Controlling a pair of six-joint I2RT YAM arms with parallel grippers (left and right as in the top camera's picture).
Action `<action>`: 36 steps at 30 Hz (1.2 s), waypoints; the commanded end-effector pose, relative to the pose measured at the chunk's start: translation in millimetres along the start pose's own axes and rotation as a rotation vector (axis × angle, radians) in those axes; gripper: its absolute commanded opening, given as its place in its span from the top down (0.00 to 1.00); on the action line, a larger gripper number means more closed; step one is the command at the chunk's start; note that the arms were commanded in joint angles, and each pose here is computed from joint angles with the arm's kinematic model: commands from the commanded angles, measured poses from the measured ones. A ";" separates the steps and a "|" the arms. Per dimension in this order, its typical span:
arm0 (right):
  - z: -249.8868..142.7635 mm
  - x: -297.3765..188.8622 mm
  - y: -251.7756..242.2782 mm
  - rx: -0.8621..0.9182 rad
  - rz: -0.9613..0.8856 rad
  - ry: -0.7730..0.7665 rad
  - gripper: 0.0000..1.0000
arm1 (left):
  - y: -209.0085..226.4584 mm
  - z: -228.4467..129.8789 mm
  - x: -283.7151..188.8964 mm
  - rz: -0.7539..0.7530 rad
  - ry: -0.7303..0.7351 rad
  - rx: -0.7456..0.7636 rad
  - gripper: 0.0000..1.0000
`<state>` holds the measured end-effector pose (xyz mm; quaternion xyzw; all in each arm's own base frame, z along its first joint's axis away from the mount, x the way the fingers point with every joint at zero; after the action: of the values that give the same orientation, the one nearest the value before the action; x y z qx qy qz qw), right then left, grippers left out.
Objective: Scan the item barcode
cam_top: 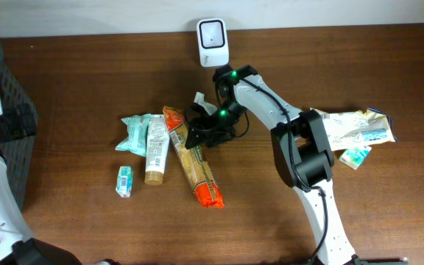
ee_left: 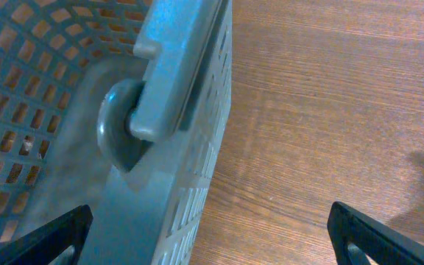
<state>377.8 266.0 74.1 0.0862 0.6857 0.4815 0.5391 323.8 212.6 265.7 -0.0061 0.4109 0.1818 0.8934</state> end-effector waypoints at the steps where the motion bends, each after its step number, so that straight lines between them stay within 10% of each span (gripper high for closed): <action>1: 9.4 -37.8 -2.8 -0.021 -0.183 -0.031 0.01 | 0.1 0.8 0.9 -0.009 -0.001 -0.005 0.01; 8: 13.0 -106.0 60.4 -0.024 -0.554 -0.049 0.01 | 0.1 0.8 0.9 -0.009 -0.001 -0.005 0.01; 13: -10.7 -36.3 75.9 0.031 -0.519 0.165 0.01 | 0.1 0.8 0.9 -0.009 -0.001 -0.005 0.01; 16: -26.5 -1.2 73.1 0.070 -0.642 0.271 0.29 | 0.1 0.8 0.9 -0.009 -0.001 -0.005 0.01; 27: -35.8 43.6 99.0 0.064 -0.886 0.265 0.01 | 0.1 0.7 0.9 -0.009 -0.001 -0.005 0.01; 33: -52.2 72.1 80.8 0.076 -0.938 0.327 0.00 | 0.1 0.7 0.9 -0.009 -0.001 -0.004 0.01; 36: -61.2 78.4 55.0 0.142 -0.994 0.332 0.21 | 0.1 0.7 0.9 -0.009 -0.001 -0.004 0.01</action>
<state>270.8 323.5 73.0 -0.2877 0.7484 0.1661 0.5740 323.8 212.6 265.7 -0.0062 0.4110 0.1815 0.8934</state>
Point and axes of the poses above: each gripper's point midway between its finger pads, its own x axis out along the fingers, its own y axis along the line the jaws close on, z = x × y, the point moved 6 cm from there along -x, back along the fingers, and after that the axes turned 5 degrees about -x, right-handed, at the moved point
